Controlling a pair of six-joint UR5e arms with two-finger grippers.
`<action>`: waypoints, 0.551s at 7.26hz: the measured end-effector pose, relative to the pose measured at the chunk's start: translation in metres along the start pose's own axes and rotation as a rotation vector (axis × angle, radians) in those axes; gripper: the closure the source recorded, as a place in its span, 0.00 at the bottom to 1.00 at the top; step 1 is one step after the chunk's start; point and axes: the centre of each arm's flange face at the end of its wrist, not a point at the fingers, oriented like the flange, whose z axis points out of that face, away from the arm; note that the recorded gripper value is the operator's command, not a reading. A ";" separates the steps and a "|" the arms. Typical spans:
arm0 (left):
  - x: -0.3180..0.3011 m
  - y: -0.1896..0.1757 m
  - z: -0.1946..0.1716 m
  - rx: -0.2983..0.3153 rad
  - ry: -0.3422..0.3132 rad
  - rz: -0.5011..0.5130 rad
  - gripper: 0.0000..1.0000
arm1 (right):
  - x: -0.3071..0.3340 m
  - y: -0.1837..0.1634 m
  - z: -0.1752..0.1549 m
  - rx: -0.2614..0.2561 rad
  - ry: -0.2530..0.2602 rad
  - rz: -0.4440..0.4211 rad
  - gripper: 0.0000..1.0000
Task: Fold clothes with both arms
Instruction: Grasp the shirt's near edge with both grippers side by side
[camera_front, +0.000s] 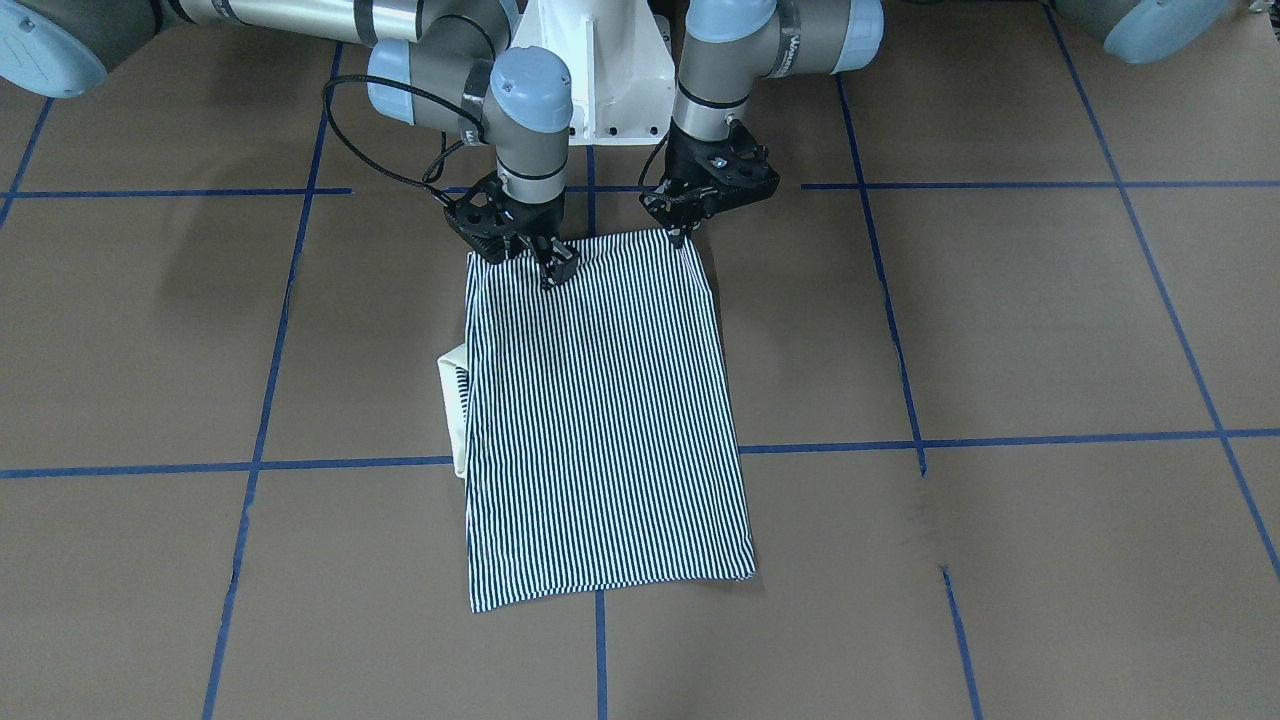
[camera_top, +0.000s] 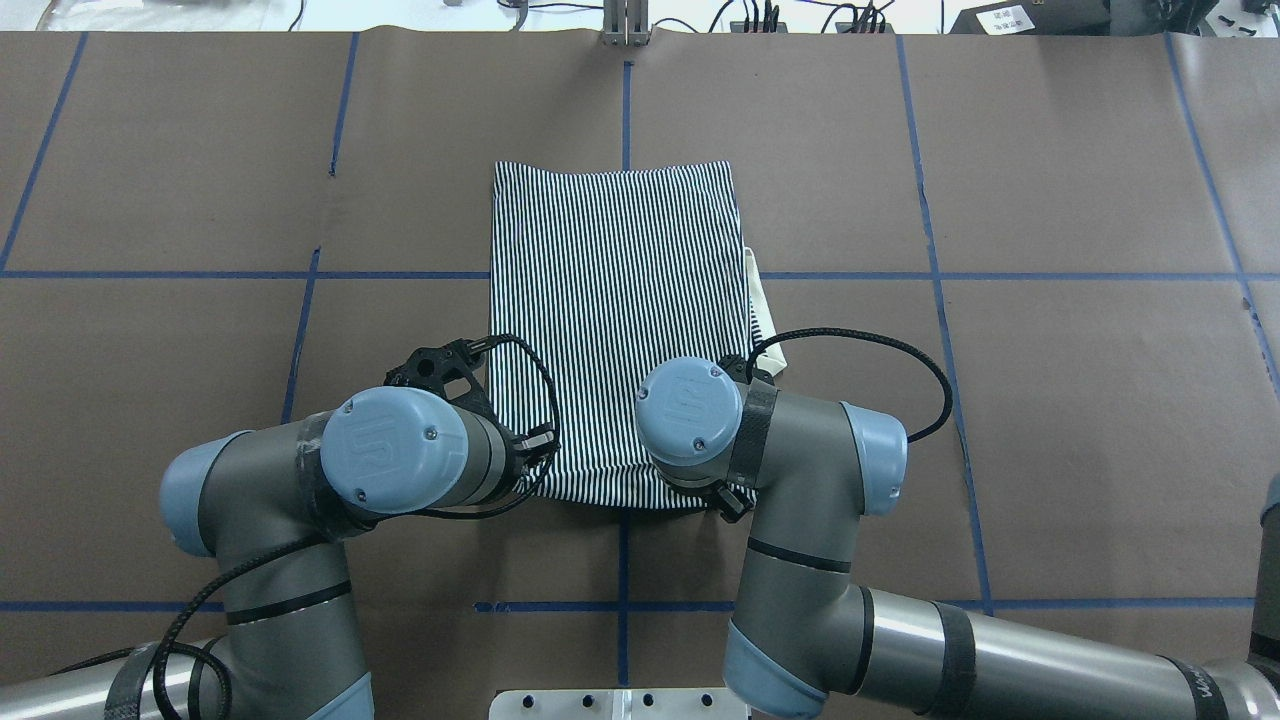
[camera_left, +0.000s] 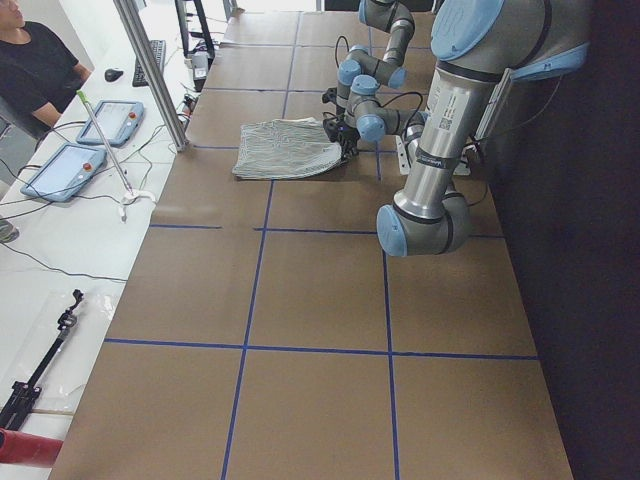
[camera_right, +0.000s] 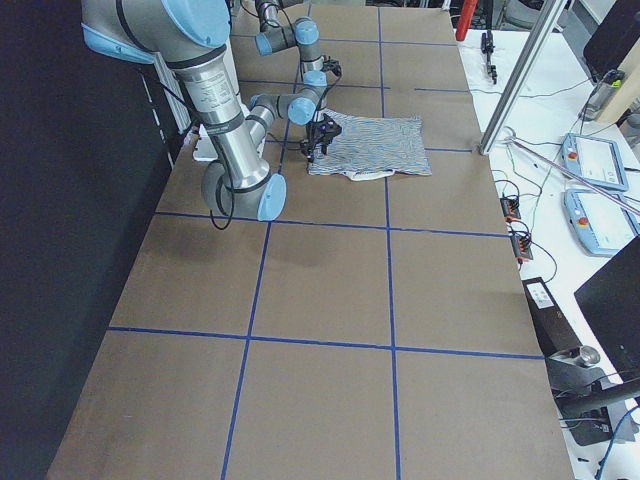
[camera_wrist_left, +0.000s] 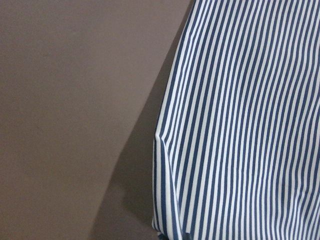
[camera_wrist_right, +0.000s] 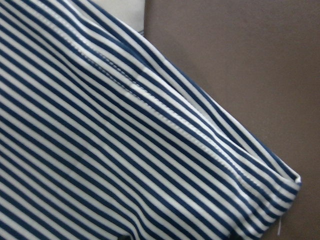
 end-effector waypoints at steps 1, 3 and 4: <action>0.000 0.000 0.000 0.000 0.000 0.000 1.00 | -0.001 -0.002 0.000 0.000 -0.001 0.002 1.00; 0.001 0.000 -0.001 -0.001 0.003 0.000 1.00 | -0.004 -0.003 -0.004 -0.002 -0.008 0.004 1.00; 0.002 0.000 -0.002 -0.001 0.004 0.000 1.00 | -0.007 -0.004 -0.008 -0.004 -0.014 0.006 1.00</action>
